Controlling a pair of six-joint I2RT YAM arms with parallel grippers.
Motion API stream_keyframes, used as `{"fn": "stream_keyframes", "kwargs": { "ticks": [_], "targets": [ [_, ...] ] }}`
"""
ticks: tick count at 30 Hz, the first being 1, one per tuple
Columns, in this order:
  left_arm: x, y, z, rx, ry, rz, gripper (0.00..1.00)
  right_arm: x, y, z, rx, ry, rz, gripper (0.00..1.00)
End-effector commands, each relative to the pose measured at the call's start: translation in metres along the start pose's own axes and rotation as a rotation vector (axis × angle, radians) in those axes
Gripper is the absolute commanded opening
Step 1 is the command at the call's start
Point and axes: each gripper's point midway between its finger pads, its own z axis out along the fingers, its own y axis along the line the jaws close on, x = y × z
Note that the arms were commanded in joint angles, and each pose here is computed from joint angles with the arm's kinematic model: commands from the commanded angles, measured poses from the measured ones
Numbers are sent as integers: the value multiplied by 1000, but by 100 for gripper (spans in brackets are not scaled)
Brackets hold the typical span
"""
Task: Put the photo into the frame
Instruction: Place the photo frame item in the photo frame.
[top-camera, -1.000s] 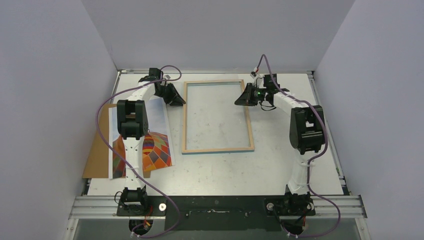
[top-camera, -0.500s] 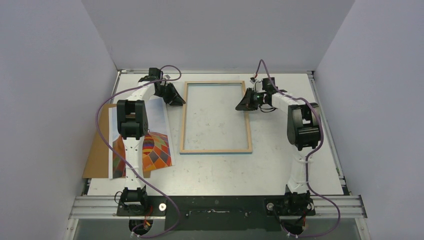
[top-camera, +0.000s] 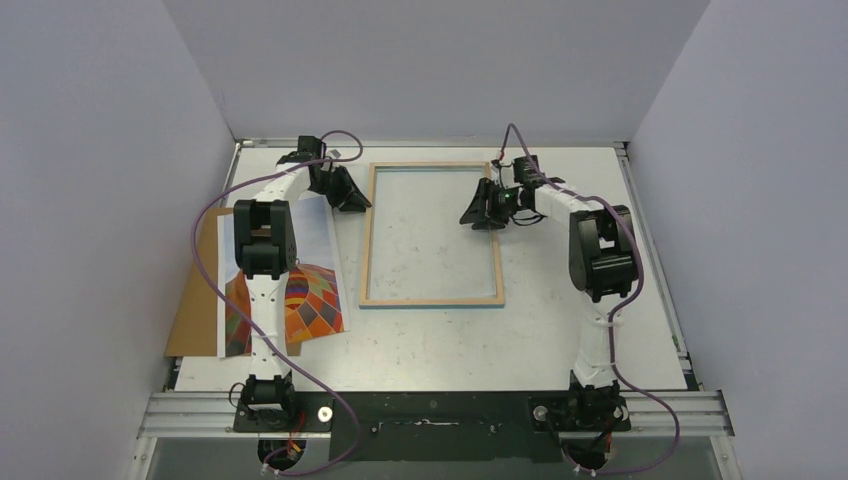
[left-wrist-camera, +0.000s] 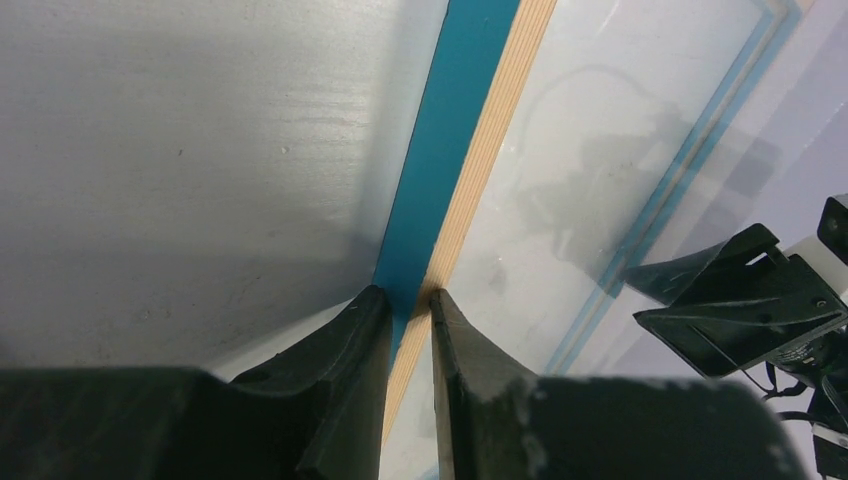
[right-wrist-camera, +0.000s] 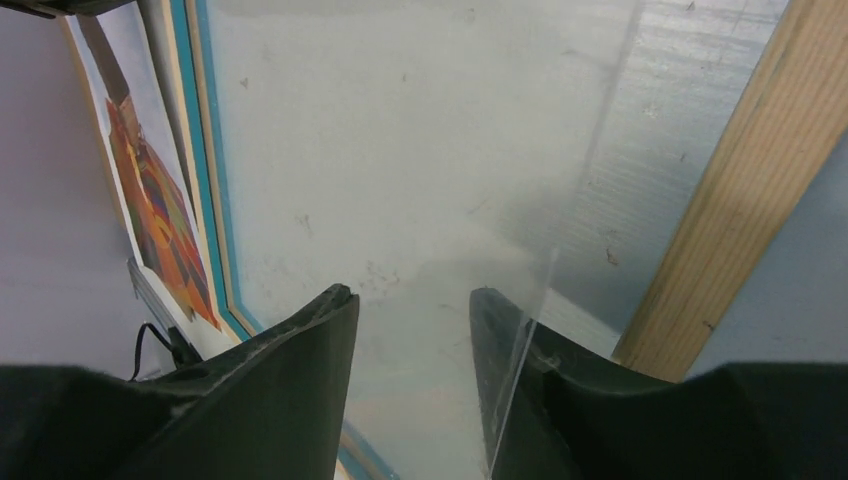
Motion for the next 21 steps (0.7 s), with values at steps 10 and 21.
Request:
{"fn": "stream_keyframes", "kwargs": {
  "ticks": [10,21],
  "targets": [
    [-7,34,0,-205,-39,75,30,-41,0,-61,205,-101,41,71],
    [8,29,2,-145,-4,124,56,-20,-45,-85,403,-116,105,77]
  ]
}}
